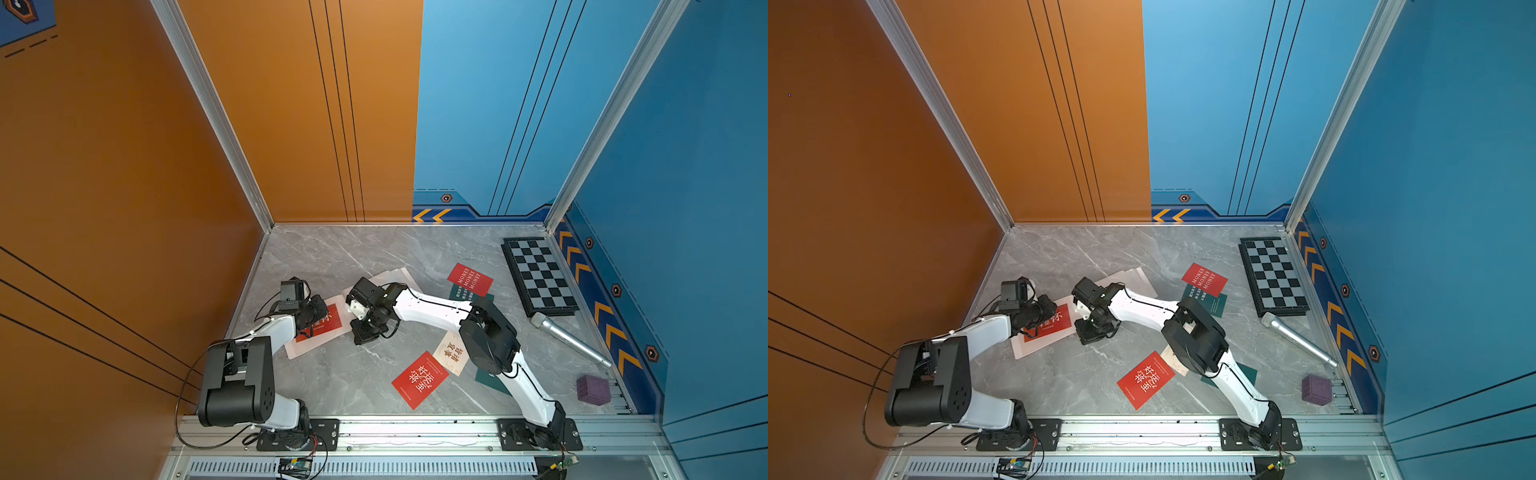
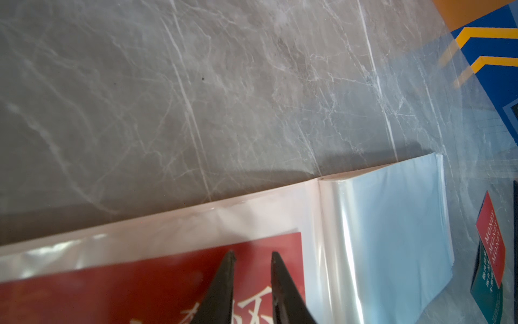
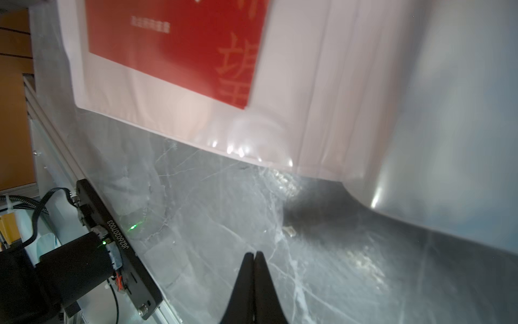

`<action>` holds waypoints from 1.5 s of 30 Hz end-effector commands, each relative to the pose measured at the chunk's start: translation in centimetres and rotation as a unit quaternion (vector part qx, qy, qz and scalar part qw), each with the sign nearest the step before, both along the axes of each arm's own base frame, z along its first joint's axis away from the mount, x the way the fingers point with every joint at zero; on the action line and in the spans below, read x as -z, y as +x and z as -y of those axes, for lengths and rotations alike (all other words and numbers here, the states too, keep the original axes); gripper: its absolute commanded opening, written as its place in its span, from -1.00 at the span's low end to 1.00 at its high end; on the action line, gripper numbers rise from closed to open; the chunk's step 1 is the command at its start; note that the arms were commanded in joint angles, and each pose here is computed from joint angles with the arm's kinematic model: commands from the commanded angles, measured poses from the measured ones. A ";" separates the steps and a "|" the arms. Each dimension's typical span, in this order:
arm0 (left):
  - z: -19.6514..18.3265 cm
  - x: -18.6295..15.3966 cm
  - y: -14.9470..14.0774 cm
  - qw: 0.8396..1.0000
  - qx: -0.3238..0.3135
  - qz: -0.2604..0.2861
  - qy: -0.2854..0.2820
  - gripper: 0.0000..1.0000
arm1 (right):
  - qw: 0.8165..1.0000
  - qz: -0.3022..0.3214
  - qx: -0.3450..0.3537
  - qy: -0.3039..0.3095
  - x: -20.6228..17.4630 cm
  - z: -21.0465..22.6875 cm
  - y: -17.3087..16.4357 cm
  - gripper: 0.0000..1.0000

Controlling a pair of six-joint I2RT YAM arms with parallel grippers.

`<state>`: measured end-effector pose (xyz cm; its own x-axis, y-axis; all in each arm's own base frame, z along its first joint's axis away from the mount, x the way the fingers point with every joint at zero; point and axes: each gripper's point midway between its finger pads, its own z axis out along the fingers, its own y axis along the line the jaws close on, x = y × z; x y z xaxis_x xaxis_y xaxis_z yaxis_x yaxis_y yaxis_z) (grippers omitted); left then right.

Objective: Place the photos into the photo albums
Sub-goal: Adjust the photo album at the center of the board.

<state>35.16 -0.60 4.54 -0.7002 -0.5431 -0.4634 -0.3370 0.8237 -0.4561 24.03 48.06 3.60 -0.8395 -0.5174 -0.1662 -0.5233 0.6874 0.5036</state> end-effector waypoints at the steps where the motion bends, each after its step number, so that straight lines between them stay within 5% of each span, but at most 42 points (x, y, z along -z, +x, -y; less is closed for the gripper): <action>1: 0.3 -0.3 0.6 1.000 0.017 0.005 0.005 -0.49 | 1.000 0.014 0.010 0.009 0.7 -0.9 1.6 -0.90; 15: 0.3 -0.6 0.6 1.000 0.016 0.010 0.010 -0.49 | 0.997 0.024 0.052 0.052 2.5 -5.4 7.0 -0.91; 24: 0.4 -1.1 0.5 1.000 0.017 0.016 0.009 -0.49 | 0.994 0.028 0.062 0.091 0.0 -7.0 8.5 -0.92; 35: 1.3 -2.2 0.5 0.999 0.025 0.030 -0.012 -0.48 | 0.991 0.059 0.037 0.111 -8.8 -2.5 6.1 -0.90; 45: 4.0 -4.9 0.5 0.996 0.054 0.066 0.001 -0.35 | 0.991 0.052 0.055 0.108 -9.8 2.2 4.4 -0.90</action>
<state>35.47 -4.24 8.64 -0.6914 -0.4784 -0.5413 -0.1943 0.8448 -0.4986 28.55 47.37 15.00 -0.8468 -0.3671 -0.3849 -0.5316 0.6070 0.5907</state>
